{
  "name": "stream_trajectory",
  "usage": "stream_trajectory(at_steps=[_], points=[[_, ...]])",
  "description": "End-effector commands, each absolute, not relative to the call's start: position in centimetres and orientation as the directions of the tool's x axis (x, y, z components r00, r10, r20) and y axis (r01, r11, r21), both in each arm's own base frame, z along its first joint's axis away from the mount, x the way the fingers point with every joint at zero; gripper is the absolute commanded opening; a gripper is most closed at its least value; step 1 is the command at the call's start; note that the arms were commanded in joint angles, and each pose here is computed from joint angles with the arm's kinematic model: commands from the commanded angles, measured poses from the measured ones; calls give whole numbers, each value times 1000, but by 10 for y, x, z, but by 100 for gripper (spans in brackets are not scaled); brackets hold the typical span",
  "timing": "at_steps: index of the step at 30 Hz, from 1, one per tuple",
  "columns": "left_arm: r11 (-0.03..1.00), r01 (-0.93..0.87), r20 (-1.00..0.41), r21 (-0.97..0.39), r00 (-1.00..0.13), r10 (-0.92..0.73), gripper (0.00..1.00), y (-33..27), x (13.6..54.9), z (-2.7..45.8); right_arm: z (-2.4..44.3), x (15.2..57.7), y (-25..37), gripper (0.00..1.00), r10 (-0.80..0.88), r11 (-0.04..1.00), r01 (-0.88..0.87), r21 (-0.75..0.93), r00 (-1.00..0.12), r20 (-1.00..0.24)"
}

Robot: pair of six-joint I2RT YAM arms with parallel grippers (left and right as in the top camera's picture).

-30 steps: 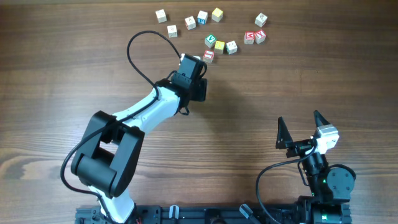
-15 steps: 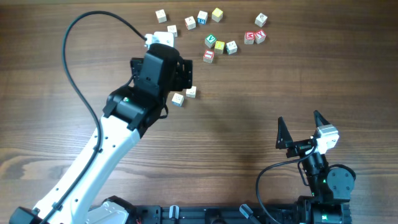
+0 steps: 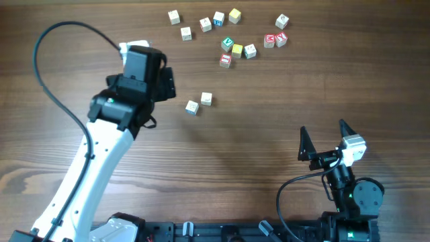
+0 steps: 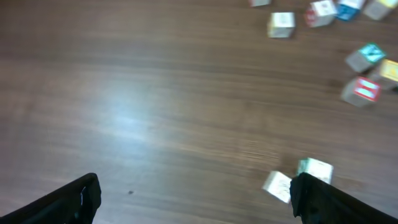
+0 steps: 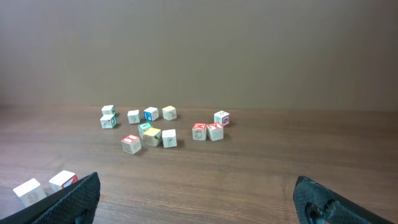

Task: Form a circle
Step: 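Park the left arm and reach the right gripper to the cluster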

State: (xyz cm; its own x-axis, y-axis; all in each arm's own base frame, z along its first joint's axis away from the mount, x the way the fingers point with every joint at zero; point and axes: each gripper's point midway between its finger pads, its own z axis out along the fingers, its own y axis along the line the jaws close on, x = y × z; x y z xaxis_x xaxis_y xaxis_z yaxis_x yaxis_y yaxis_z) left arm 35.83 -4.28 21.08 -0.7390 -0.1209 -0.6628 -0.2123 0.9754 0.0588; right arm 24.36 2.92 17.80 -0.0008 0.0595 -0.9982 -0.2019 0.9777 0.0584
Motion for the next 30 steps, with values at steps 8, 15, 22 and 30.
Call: stream_trajectory(at_steps=[8, 15, 22, 30], points=[[972, -212, -493, 107, -860, -133, 100, -34, 314, 185, 179, 242, 43, 100, 592, 765, -210, 609, -142, -793], [969, -209, -455, 128, -881, -130, 100, -31, 304, 181, 179, 240, 51, 100, 870, 401, -135, 906, -254, -423], [969, -209, -455, 128, -881, -130, 100, -31, 304, 181, 180, 236, 61, 100, 868, 354, -152, 923, -314, -384], [969, -209, -455, 128, -881, -130, 100, -31, 304, 181, 186, 233, 70, 100, 714, 574, -288, 767, -282, -641]])
